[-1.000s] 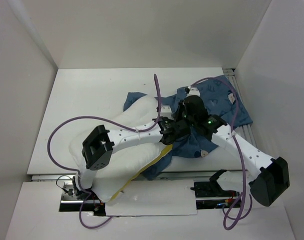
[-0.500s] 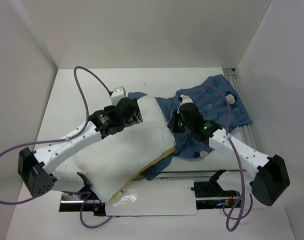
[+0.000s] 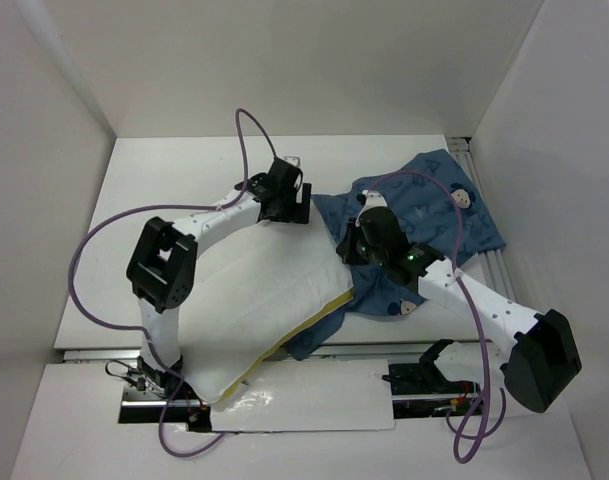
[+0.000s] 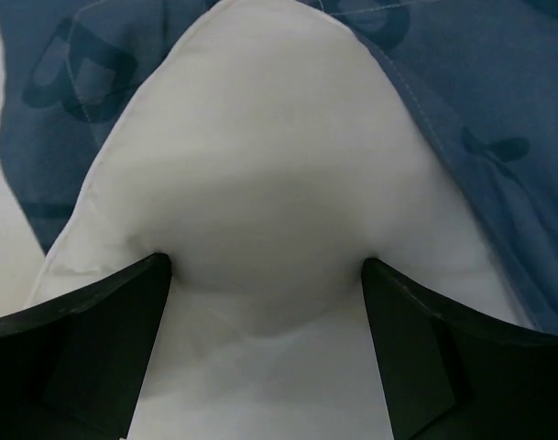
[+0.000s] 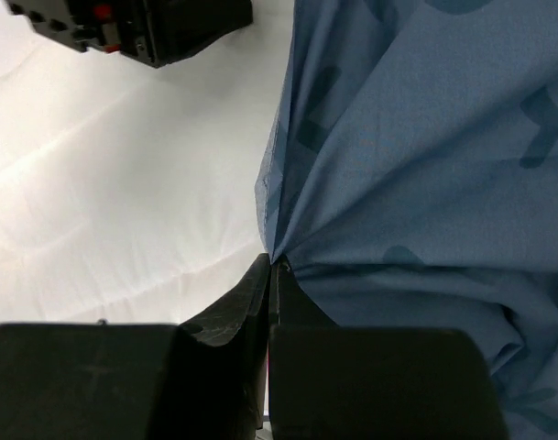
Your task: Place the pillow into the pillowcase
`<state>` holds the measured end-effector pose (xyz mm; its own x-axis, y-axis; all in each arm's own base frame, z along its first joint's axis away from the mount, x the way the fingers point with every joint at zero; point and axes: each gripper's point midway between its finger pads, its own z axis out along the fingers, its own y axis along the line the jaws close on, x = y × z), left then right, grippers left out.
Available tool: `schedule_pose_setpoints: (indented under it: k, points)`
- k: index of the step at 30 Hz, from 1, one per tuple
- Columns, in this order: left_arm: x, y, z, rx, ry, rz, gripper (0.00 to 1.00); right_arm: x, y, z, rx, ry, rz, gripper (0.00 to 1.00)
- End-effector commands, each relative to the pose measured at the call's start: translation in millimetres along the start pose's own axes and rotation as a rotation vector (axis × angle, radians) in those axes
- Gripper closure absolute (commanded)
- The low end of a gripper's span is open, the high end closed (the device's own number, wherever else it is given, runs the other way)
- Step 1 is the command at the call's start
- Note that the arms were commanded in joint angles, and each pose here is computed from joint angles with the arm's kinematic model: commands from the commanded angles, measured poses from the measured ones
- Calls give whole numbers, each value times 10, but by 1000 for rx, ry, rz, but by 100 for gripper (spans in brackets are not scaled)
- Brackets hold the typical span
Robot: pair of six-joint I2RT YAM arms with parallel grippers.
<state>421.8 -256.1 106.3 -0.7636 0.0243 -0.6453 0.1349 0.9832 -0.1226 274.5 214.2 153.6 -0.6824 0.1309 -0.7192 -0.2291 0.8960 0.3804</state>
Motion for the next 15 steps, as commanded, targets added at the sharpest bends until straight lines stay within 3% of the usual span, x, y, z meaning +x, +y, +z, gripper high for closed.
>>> schedule_pose_setpoints:
  k: [1, 2, 3, 5, 10, 12, 15]
  points:
    - [65, -62, 236, 126, 56, 31, 3, -357, 163, -73, -42, -113, -11, 100]
    - [142, -123, 278, 165, 76, 31, 29, -357, 163, -73, -42, -113, -11, 100]
    - [209, -151, 313, 191, 92, 48, 44, -370, 138, -71, -29, -120, -21, 100]
    - [313, -204, 355, 234, 114, 57, 99, -450, 186, -73, -39, -137, -19, 100]
    - [212, -492, -26, 373, -1, 146, 100, -584, 206, 78, -16, -172, -1, 100]
    - [17, -647, -361, 435, -107, 187, 100, -684, 276, 73, -42, -211, 29, 100]
    - [47, -838, -658, 485, -151, 267, 100, -792, 447, 75, -111, -253, 41, 100]
